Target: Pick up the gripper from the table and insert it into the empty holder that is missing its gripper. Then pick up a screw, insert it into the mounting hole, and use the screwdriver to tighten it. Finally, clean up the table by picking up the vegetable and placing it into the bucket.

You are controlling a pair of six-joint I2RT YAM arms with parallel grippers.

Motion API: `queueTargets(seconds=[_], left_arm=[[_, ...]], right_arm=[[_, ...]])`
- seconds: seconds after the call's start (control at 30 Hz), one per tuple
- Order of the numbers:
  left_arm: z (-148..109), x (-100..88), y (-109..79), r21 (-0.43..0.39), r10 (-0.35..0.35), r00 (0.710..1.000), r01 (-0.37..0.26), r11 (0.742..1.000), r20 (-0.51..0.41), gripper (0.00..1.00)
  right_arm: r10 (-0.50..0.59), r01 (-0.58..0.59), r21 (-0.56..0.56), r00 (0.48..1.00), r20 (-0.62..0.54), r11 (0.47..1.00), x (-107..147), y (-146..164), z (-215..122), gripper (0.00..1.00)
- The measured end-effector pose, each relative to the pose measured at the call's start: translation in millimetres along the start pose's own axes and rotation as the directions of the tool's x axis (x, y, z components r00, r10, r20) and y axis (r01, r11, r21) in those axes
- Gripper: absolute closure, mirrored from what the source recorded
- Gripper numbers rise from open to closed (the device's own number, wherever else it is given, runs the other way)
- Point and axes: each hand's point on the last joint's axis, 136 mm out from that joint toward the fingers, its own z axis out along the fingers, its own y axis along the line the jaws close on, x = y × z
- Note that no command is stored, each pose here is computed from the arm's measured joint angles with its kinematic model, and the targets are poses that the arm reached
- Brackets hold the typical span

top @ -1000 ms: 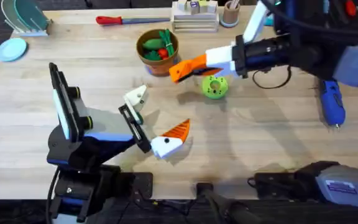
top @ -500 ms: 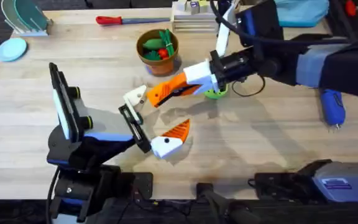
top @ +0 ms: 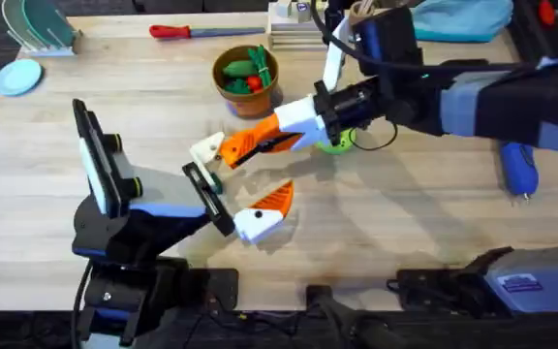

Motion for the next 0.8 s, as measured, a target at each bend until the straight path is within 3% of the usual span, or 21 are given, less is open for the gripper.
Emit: queueTargets(seconds=[0.23, 0.43, 0.6, 0.8], left_arm=[[-0.7, -1.3, 8.3, -0.046, -0.014, 1.000, 0.015, 0.999, 0.007, 0.008], [-0.3, -0.7, 3.8, -0.021, -0.022, 1.000, 0.023, 1.000, 0.004, 0.008], [-0.3, -0.6, 6.0, -0.033, -0.035, 0.999, 0.036, 0.999, 0.004, 0.008], [-0.9, -0.8, 13.2, -0.072, -0.040, 0.999, 0.040, 0.997, 0.008, 0.008]], right_arm=[[0.031, -0.031, -0.034, 0.999, -0.017, 0.999, -7.7, -3.1, 13.5, 0.993], [0.058, -0.059, -0.027, 0.998, -0.032, 0.998, -5.1, -2.0, 31.2, 0.993], [0.082, -0.082, 0.001, 0.997, 0.001, 0.997, -9.8, -4.2, 36.1, 0.993], [0.036, -0.038, 0.019, 0.997, 0.070, 0.999, -21.7, -0.3, 44.2, 0.993]])
